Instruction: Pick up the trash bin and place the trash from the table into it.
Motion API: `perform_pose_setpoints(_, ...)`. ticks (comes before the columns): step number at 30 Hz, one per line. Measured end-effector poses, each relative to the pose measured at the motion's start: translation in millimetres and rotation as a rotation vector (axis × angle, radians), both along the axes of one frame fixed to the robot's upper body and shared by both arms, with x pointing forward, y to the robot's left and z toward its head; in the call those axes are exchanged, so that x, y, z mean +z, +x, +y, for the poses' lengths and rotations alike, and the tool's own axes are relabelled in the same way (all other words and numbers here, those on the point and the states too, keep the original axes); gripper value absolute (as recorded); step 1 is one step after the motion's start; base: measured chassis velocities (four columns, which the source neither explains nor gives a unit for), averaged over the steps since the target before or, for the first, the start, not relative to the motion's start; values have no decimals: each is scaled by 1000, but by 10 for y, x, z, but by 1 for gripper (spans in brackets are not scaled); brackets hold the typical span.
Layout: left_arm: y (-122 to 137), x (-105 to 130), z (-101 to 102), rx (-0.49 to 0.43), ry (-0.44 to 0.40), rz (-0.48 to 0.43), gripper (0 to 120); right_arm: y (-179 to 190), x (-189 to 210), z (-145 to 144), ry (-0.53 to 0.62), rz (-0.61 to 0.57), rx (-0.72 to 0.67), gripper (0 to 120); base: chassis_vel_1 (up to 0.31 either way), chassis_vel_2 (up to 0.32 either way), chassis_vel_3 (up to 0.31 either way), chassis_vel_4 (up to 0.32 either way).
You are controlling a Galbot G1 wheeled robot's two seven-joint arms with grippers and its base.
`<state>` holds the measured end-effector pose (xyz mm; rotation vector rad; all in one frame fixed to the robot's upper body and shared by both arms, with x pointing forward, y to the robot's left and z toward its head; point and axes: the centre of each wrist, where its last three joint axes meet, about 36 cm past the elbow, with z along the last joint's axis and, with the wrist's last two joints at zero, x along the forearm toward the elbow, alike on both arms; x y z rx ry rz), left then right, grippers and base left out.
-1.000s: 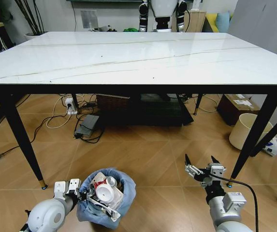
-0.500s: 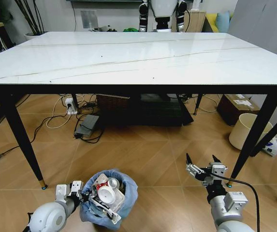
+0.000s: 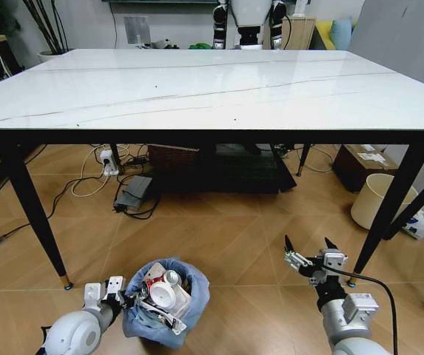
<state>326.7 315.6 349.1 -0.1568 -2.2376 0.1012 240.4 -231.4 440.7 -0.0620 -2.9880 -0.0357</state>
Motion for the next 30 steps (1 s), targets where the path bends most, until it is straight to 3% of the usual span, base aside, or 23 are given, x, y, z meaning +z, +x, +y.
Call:
perform_pose_setpoints(6, -37, 40, -3, -2, 14, -51, 70, -1, 12, -4, 6, -3, -3, 100, 0, 0, 0, 0)
perform_pose_setpoints(13, -122, 150, -65, -20, 85, -184, 97, 6, 20, -8, 13, -3, -8, 100, 0, 0, 0, 0)
perform_pose_setpoints(22, -161, 271, -196, -67, 158, -348, 100, 14, 36, -15, 15, -6, -13, 100, 0, 0, 0, 0)
perform_pose_setpoints(26, -181, 439, -339, -85, 169, -493, 100, 0, 92, -6, 22, -2, -25, 100, 0, 0, 0, 0)
perform_pose_setpoints(28, -185, 485, -370, -84, 174, -523, 100, -2, 108, 2, 26, 2, -29, 100, 0, 0, 0, 0)
perform_pose_setpoints(30, -210, 645, -439, -84, 218, -613, 100, -9, 147, 30, 36, 11, -45, 100, 0, 0, 0, 0)
